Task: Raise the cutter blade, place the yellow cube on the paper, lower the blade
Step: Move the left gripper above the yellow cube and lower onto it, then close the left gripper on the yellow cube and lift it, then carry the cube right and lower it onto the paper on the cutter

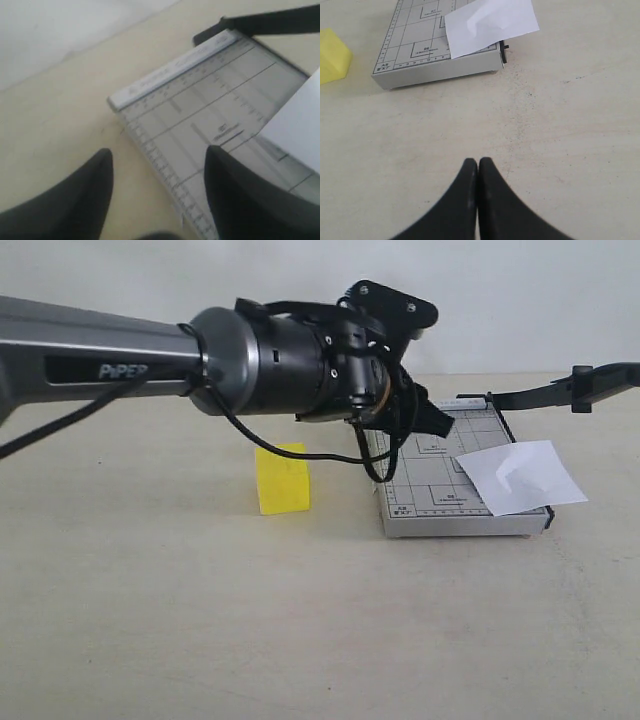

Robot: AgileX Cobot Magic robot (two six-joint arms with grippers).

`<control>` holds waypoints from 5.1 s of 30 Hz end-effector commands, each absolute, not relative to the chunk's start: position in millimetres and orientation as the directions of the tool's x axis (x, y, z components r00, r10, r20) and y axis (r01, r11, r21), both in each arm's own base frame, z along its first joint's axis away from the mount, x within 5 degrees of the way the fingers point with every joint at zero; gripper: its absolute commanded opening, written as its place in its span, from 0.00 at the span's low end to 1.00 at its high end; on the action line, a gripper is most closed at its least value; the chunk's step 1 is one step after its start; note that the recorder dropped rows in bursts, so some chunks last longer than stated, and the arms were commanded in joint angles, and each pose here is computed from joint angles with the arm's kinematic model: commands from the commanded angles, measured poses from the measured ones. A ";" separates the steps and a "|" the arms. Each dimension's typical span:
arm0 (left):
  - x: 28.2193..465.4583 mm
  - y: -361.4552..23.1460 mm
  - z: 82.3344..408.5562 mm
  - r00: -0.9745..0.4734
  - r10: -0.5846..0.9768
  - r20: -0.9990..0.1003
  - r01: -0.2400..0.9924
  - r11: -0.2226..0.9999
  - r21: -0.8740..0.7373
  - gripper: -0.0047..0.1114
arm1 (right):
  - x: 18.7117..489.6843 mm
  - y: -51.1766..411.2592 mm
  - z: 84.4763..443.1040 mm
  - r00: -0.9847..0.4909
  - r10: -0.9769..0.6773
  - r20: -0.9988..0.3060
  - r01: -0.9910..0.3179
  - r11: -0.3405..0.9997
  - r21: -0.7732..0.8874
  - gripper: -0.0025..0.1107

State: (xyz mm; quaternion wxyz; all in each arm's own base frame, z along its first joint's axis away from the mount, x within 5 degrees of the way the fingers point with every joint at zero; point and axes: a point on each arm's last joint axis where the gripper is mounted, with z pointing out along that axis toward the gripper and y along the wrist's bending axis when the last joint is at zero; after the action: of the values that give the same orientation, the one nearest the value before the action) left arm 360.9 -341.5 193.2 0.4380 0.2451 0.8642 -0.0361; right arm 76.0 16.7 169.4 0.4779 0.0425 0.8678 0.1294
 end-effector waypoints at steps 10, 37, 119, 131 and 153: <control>332.4 -282.7 237.0 -0.773 0.037 -0.633 -0.083 0.984 0.158 0.51 | 73.9 16.7 163.9 -0.560 0.192 -0.806 -0.048 0.964 0.263 0.02; 320.6 -276.9 231.8 -0.855 0.032 -0.518 -0.103 0.968 0.230 0.61 | 67.2 16.6 173.8 -0.451 0.235 -0.861 -0.079 0.950 0.301 0.02; 354.8 -335.0 232.0 -0.520 0.381 -0.764 0.627 0.778 -0.039 0.08 | 64.5 21.0 178.7 -0.430 0.417 -0.801 -0.061 0.872 0.486 0.02; 338.0 -378.5 231.7 -0.249 0.522 -0.816 0.781 0.606 0.149 0.08 | 64.4 21.1 178.5 -0.431 0.415 -0.801 -0.061 0.872 0.485 0.02; 370.3 -423.8 196.5 -0.349 0.486 -0.801 0.783 0.621 0.036 0.08 | 64.4 21.1 178.5 -0.431 0.415 -0.801 -0.061 0.872 0.485 0.02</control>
State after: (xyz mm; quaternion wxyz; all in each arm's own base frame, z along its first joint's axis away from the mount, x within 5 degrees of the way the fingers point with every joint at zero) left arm 373.0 -419.6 198.2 0.4197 0.3960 0.7993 -0.1680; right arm 64.8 21.2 179.6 0.5205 0.1089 0.8156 0.2281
